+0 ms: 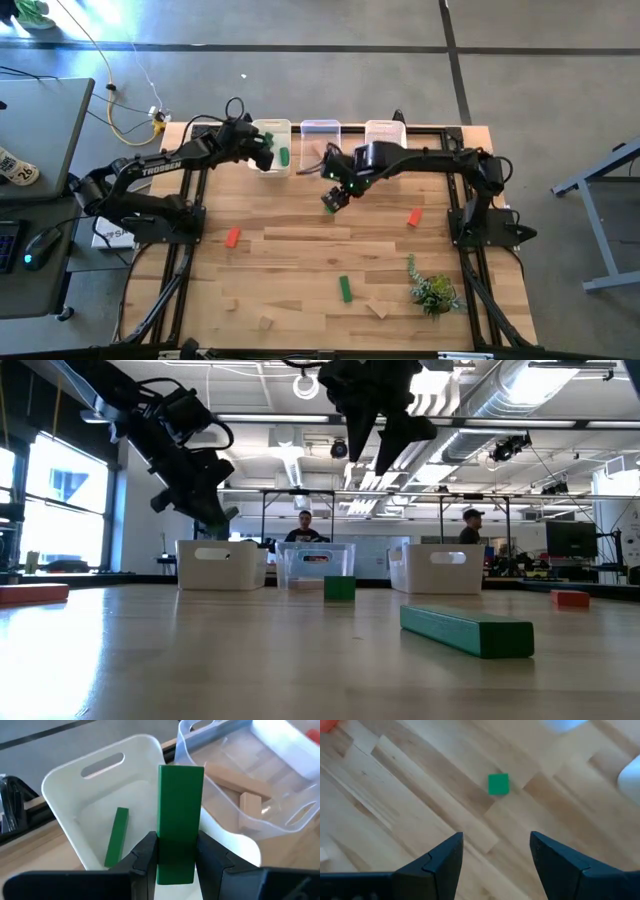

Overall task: Sort & place blocks by color
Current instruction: Put the green block into the left white bin, then put the brown block into the transparent bin

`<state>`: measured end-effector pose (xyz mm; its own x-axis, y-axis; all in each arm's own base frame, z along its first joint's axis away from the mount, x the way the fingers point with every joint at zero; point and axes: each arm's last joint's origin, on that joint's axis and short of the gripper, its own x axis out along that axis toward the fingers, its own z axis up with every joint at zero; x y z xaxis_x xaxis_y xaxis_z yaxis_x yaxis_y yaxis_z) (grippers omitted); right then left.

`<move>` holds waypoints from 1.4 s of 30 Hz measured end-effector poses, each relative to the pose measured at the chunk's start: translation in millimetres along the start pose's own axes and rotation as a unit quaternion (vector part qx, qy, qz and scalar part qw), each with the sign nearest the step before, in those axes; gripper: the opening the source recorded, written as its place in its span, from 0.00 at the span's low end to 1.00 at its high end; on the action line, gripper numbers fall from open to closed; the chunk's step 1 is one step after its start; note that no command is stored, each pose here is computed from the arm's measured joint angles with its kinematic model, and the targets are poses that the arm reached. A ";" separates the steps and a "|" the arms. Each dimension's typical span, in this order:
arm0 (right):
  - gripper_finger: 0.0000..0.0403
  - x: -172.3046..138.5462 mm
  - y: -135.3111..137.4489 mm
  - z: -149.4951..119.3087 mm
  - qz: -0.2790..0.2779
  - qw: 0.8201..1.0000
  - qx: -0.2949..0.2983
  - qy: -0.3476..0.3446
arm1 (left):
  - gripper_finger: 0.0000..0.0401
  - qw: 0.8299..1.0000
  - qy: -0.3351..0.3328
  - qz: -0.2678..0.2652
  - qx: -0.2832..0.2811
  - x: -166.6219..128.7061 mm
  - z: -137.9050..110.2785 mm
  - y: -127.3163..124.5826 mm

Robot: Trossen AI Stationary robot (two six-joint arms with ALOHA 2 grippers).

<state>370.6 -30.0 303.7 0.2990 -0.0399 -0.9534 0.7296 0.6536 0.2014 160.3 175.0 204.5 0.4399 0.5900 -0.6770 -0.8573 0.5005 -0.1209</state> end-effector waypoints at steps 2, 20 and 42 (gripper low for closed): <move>0.54 -0.3 8.7 -8.9 0.001 1.000 0.014 0.000 | 0.19 1.000 0.008 -0.002 0.004 3.1 -1.4 -0.2; 0.54 3.3 80.1 -113.2 0.011 0.998 0.004 0.064 | 0.32 0.997 0.075 -0.005 0.009 34.7 -16.4 -0.3; 0.56 50.7 121.2 -207.1 -0.048 0.984 0.049 0.165 | 0.45 0.999 0.020 -0.021 0.032 26.1 25.3 -10.3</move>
<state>346.8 203.8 233.2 0.0225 0.1602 -0.9868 0.8058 0.5813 0.1128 187.4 201.3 206.5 0.4626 0.5422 -0.7014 -0.8191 0.5642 -0.1040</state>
